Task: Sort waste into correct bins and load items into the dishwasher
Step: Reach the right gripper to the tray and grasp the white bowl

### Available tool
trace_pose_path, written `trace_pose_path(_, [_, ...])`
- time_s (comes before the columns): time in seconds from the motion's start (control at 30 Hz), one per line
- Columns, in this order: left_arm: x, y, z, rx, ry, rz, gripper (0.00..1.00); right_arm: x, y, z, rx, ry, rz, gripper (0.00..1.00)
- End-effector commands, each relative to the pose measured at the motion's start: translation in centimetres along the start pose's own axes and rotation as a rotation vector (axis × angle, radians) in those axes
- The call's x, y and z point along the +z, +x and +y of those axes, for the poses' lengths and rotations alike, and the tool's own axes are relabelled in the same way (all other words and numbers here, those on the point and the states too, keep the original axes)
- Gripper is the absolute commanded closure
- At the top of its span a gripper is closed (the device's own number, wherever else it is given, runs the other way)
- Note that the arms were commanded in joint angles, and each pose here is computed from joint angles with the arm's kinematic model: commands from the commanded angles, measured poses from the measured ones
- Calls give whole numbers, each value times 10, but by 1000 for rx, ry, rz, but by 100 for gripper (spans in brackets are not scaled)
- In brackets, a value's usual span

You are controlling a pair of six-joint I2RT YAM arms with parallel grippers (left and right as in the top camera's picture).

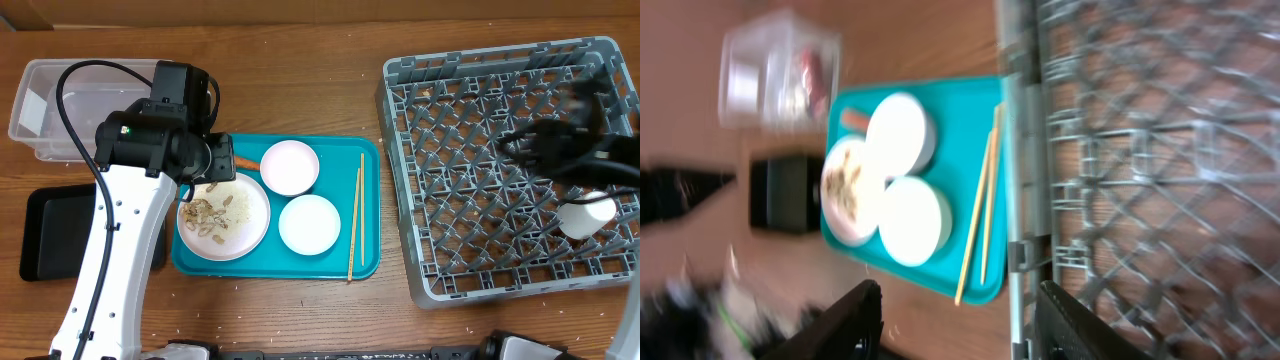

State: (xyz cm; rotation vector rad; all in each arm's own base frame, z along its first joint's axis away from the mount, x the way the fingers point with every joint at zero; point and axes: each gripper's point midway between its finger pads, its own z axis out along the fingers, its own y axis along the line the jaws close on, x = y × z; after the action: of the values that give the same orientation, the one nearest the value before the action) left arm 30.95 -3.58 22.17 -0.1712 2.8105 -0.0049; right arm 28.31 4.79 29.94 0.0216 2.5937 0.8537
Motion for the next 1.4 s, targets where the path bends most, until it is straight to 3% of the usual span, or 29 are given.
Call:
trace_pose_path(0.0, [-3,2,4,-34,-2,9,42,32,19,25,-128,37,113,48])
trace_pose_path(0.2, [-2,6,34,-134,-40,43,37,87,53,61,-259,83,271,48])
trace_pose_path(0.43, [-2,7,71,-252,-78,56,28,168,83,75,-250,178,361,49])
trace_pose_path(0.77, [-3,9,83,-284,-91,60,23,265,134,47,-184,304,529,50])
trace_pose_path(0.97, [-3,9,83,-284,-92,61,23,291,140,28,-148,386,542,52])
trace_pose_path(1.17, [-3,9,83,-284,-92,60,23,302,143,22,-145,395,553,73])
trace_pose_path(1.37, [-3,9,83,-284,-92,61,23,304,146,18,-145,400,556,78])
